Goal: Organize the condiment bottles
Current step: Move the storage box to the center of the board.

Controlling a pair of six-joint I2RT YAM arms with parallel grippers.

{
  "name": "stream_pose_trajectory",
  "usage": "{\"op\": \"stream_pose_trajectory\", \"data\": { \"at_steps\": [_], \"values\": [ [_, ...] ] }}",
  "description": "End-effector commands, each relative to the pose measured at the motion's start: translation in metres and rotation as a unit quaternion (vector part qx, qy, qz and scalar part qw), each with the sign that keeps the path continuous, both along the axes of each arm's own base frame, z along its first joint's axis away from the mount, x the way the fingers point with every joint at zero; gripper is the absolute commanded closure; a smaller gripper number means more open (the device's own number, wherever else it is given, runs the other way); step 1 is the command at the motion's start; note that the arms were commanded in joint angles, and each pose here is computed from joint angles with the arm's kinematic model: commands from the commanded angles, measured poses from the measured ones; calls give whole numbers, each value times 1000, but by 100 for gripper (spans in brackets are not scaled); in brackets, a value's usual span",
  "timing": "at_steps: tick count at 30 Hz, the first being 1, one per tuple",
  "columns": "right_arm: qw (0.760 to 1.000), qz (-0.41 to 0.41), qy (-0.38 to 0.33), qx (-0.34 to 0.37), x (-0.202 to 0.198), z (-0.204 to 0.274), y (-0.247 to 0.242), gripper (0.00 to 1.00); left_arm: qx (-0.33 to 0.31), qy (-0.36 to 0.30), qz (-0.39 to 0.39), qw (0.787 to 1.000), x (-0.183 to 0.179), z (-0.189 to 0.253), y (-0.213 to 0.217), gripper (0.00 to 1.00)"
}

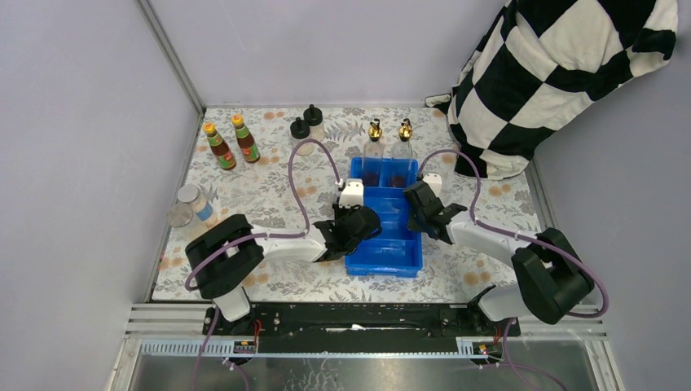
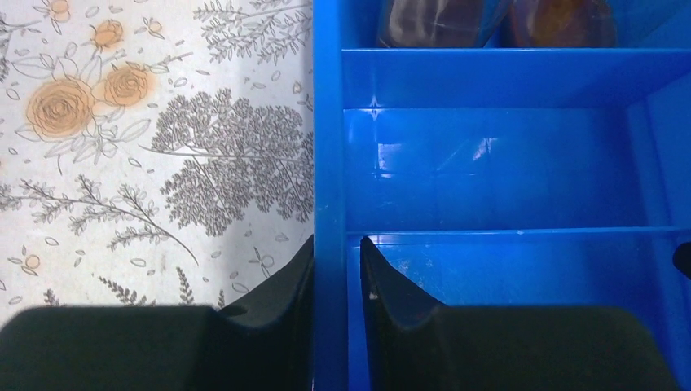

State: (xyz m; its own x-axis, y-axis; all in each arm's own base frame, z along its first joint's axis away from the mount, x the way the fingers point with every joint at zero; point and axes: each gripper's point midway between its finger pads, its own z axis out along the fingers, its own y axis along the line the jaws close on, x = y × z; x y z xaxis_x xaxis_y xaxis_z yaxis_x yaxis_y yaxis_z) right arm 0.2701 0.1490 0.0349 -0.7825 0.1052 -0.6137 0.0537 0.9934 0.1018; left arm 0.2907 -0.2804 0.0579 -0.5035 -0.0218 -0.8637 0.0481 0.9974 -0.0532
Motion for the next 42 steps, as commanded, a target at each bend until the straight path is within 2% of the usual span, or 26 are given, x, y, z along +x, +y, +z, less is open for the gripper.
{"op": "stream_pose_trajectory", "data": {
  "at_steps": [1, 16, 19, 21, 23, 25, 27, 31, 37, 42],
  "values": [
    [1000, 1, -18, 4, 25, 4, 13, 80, 2, 5, -1, 1000, 15, -11, -3, 72],
    [1000, 10, -7, 14, 53, -9, 27, 80, 4, 9, 8, 1000, 47, -10, -1, 72],
    [1000, 12, -8, 17, 52, -7, 27, 79, 1, 11, 10, 1000, 46, -8, 0, 69],
    [1000, 12, -8, 18, 50, -5, 26, 78, -4, 12, 11, 1000, 43, -6, 1, 63],
    [1000, 15, -10, 21, 49, -1, 26, 71, -5, 14, 9, 1000, 40, -4, 2, 54],
    [999, 15, -14, 24, 47, 4, 26, 51, -2, 13, 12, 1000, 37, -1, 3, 45],
    [999, 15, -20, 28, 45, 9, 24, 38, -1, 10, 12, 1000, 35, 3, 4, 40],
    [999, 14, -29, 33, 41, 21, 21, 23, 0, 3, 13, 1000, 29, 14, 3, 34],
    [998, 8, -52, 37, 35, 48, 12, 11, 2, -8, 7, 1000, 19, 36, 0, 28],
    [997, 6, -72, 40, 26, 73, 4, 9, -8, -21, 6, 1000, 10, 63, 4, 25]
  ]
}}
